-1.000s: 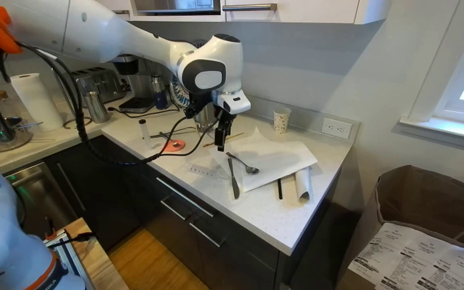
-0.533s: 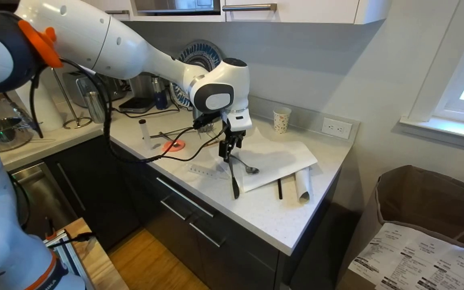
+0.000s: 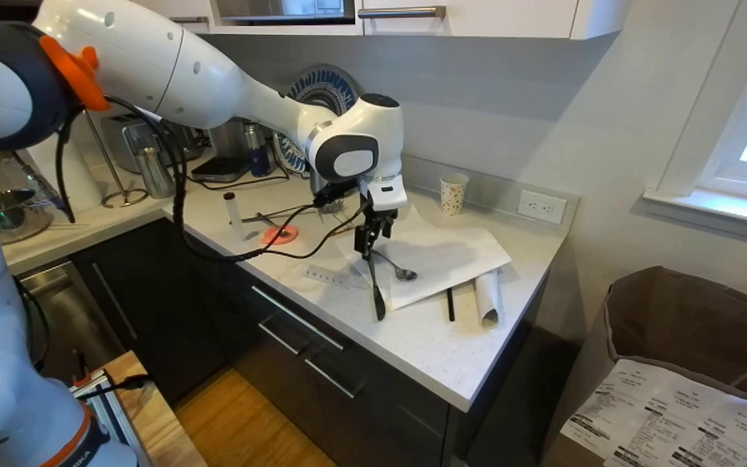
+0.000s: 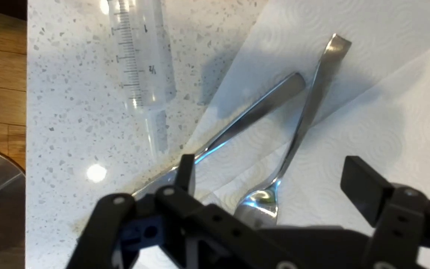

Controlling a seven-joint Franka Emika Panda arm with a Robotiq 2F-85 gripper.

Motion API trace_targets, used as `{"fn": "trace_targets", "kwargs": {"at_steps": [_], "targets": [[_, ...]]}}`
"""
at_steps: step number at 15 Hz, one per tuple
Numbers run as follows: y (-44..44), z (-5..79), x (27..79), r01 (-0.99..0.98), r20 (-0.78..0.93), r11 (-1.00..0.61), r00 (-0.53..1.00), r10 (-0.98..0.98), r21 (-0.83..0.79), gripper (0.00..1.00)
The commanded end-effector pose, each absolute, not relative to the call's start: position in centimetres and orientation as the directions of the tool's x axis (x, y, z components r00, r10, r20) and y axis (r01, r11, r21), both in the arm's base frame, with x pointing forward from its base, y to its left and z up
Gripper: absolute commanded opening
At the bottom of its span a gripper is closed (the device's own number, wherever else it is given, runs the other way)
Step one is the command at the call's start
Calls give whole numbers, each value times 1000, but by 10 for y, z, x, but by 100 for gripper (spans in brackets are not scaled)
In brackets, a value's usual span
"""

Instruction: Pick up the silver spoon and put it on the kitchen counter, pick up the silver bread knife and slide the chopstick on the right a little to the right, put the silver bread knife on the kitchen counter to the right of the silver spoon

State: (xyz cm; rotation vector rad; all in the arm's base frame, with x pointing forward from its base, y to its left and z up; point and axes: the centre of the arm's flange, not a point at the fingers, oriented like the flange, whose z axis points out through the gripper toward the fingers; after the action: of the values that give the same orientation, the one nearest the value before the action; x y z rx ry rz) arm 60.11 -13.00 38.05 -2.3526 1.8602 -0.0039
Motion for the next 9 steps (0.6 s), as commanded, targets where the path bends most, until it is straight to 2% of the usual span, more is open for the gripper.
{"fn": "trace_targets", "kwargs": {"at_steps": [1,6,8,9], "targets": [[-133,367,613,-970,-57,-208,216,-975,-124,100],[-134,350,620,-969,-55,-206,215,-975,-136,100],[-134,345,623,-968,-48,-207,216,-975,-144,74],[-134,343,624,-969,-48,-205,213,-976,-140,66]]}}
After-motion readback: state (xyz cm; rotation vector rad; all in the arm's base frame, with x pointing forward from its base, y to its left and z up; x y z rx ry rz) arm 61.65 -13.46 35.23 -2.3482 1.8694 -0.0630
